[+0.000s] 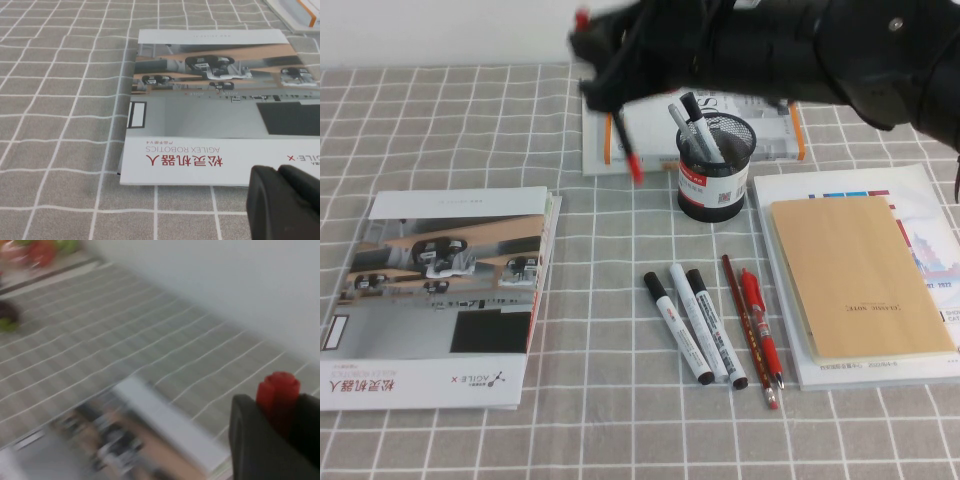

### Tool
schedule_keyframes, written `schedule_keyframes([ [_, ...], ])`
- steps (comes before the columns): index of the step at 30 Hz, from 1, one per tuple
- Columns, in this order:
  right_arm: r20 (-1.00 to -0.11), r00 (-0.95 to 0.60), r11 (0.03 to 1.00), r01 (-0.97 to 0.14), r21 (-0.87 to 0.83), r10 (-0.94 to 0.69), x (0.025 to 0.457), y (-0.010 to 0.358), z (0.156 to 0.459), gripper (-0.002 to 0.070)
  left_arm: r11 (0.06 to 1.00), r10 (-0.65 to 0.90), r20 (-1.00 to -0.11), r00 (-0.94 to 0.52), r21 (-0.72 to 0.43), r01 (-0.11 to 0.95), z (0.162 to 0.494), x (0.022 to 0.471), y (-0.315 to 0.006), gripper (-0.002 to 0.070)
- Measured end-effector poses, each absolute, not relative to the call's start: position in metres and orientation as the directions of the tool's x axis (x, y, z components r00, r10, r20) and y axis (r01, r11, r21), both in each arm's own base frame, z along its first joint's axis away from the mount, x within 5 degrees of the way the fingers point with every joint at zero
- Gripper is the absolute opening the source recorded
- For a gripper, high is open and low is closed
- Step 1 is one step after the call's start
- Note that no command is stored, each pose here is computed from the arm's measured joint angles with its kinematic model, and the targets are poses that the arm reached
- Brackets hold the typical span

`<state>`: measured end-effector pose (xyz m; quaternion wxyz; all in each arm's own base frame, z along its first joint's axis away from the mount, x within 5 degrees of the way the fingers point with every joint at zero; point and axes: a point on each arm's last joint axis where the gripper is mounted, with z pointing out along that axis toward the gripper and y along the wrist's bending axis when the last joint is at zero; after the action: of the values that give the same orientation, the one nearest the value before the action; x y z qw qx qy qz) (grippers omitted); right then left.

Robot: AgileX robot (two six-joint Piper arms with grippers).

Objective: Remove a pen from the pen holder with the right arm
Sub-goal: 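Take a marker out of the pen holder and lay it on the table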

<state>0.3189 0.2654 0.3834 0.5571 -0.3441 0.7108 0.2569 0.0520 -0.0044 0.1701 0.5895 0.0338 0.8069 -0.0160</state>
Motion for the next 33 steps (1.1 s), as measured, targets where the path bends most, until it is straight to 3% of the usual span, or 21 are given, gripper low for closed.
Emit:
schedule_keyframes([
  [3,-0.928,-0.295,0.584,-0.804,0.113,-0.227,0.311,0.269,0.372,0.0107,0.997,0.036,-0.952,-0.303,0.014,0.073,0.17,0.052,-0.004,-0.0005],
  [7,-0.842,-0.462,0.59,-0.774,0.231,-0.277,0.306,0.269,0.356,0.0107,0.997,0.036,-0.952,-0.303,0.014,0.073,0.17,0.052,-0.004,-0.0005],
  [12,-0.695,-0.628,0.67,-0.686,0.283,-0.35,0.308,0.265,0.328,0.0107,0.997,0.036,-0.952,-0.303,0.014,0.073,0.17,0.052,-0.004,-0.0005],
  [18,-0.521,-0.789,0.786,-0.533,0.314,-0.326,0.316,0.264,0.292,0.0107,0.997,0.036,-0.952,-0.303,0.014,0.073,0.17,0.052,-0.004,-0.0005],
  [25,-0.404,-0.854,0.827,-0.466,0.313,-0.328,0.328,0.272,0.248,0.0107,0.997,0.036,-0.952,-0.303,0.014,0.073,0.17,0.052,-0.004,-0.0005],
  [33,-0.37,-0.862,0.833,-0.463,0.303,-0.345,0.35,0.288,0.221,0.0107,0.997,0.036,-0.952,-0.303,0.014,0.073,0.17,0.052,-0.004,-0.0005],
])
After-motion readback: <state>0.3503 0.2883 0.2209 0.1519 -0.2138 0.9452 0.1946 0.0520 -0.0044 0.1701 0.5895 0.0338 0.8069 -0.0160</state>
